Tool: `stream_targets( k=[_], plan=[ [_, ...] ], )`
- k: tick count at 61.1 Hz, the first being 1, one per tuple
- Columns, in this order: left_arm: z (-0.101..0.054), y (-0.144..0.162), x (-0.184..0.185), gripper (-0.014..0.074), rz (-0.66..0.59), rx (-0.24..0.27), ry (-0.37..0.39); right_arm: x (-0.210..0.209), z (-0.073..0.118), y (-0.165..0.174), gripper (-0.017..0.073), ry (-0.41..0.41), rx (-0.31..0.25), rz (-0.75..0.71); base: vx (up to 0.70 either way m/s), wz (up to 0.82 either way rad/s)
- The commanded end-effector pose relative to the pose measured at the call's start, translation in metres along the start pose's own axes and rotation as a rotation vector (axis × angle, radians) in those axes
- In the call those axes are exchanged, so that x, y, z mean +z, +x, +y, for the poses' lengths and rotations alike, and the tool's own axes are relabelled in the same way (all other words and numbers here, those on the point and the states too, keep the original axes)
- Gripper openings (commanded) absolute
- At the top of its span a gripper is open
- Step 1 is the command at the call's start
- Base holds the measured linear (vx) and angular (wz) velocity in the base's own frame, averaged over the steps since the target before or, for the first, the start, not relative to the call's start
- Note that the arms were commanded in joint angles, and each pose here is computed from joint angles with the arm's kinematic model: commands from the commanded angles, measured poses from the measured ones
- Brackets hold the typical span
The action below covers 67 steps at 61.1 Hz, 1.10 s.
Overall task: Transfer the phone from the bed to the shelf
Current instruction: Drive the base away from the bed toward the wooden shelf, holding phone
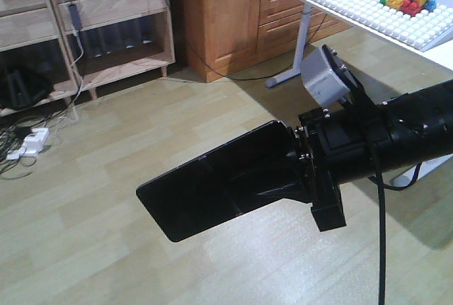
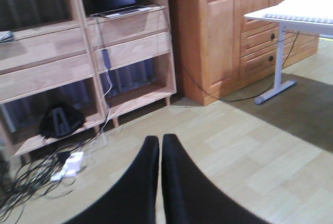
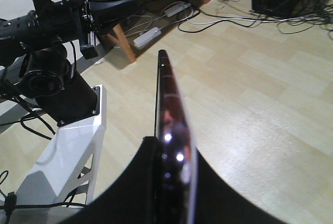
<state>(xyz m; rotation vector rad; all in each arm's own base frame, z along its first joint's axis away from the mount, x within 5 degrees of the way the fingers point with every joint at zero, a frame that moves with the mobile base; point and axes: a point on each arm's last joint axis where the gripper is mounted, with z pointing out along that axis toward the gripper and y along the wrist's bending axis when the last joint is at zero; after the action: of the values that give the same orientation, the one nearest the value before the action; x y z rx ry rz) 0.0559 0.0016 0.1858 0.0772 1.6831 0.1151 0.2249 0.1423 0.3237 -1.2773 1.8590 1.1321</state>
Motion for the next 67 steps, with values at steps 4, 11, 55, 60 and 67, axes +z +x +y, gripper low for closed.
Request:
stream_targets(
  k=[4, 11, 55, 60, 67],
  plan=[
    [0.002, -0.0144, -0.0025, 0.0001, -0.101, -0.015, -0.016, -0.009, 0.017, -0.0162, -0.0003, -0.067, -0.04, -0.08, 0.41, -0.18],
    [0.002, -0.0144, -0.0025, 0.0001, -0.101, -0.015, -0.016, -0.009, 0.017, -0.0162, -0.0003, -0.067, -0.04, -0.08, 0.41, -0.17],
    [0.002, -0.0144, -0.0025, 0.0001, -0.101, -0.015, -0.016, -0.009, 0.017, -0.0162, -0.0003, -0.067, -0.04, -0.08, 0.41, -0.01],
    [0.002, -0.0144, -0.0025, 0.0001, -0.101, -0.015, -0.016, -0.009, 0.017, -0.0162, -0.0003, -0.067, -0.04, -0.08, 0.42, 0.1],
    [0.002, -0.0144, -0.0025, 0.0001, -0.101, -0.015, -0.016, -0.009, 0.017, -0.0162, -0.0003, -0.067, -0.04, -0.08, 0.42, 0.1]
  ],
)
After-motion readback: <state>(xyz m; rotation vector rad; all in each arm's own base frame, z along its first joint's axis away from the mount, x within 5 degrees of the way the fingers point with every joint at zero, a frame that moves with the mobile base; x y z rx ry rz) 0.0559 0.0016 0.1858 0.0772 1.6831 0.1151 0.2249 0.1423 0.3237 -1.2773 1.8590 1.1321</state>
